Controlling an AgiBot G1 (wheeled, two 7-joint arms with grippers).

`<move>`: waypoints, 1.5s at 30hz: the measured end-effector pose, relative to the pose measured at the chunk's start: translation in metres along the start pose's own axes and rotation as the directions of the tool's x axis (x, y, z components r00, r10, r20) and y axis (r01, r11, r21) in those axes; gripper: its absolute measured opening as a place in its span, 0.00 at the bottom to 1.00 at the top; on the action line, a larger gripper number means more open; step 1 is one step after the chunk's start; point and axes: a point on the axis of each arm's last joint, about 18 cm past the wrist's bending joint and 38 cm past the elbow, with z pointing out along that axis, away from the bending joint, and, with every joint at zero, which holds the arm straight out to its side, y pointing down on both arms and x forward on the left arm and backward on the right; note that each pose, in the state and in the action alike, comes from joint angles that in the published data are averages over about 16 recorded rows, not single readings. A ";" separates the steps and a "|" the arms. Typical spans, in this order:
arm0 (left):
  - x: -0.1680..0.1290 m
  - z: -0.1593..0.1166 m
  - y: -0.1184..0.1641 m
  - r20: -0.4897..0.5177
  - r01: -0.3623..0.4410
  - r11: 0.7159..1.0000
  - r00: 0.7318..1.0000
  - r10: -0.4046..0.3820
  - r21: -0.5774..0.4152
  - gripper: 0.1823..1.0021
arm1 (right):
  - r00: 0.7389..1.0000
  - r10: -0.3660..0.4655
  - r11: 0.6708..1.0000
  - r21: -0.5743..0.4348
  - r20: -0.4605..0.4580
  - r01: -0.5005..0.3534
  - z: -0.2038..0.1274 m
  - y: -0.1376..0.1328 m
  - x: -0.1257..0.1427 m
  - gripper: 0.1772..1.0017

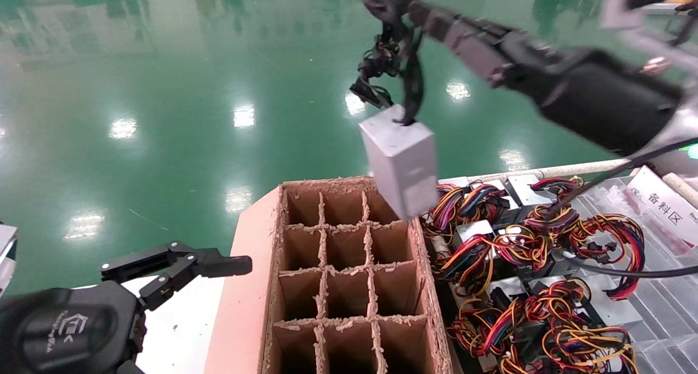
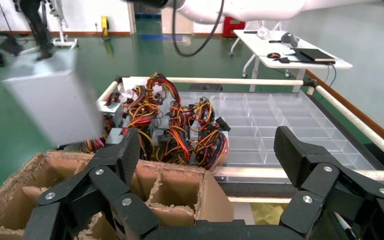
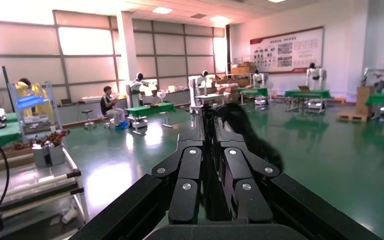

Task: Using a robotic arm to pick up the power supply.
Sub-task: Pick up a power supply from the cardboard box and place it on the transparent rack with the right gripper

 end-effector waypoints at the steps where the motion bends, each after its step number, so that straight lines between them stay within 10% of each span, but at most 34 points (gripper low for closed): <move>1: 0.000 0.000 0.000 0.000 0.000 1.000 1.000 0.000 0.000 0.92 | 1.000 -0.011 1.000 0.005 0.005 0.011 -0.008 -0.007 -0.001 0.04; 22: 0.000 0.000 0.000 0.000 0.000 1.000 1.000 0.000 0.000 1.00 | 0.996 -0.068 0.997 -0.031 -0.063 0.066 -0.203 -0.096 -0.072 0.04; 45: 0.000 0.000 0.000 0.000 0.000 1.000 1.000 0.000 0.000 1.00 | 0.937 -0.096 0.993 -0.098 -0.335 0.067 -0.311 -0.103 -0.086 0.04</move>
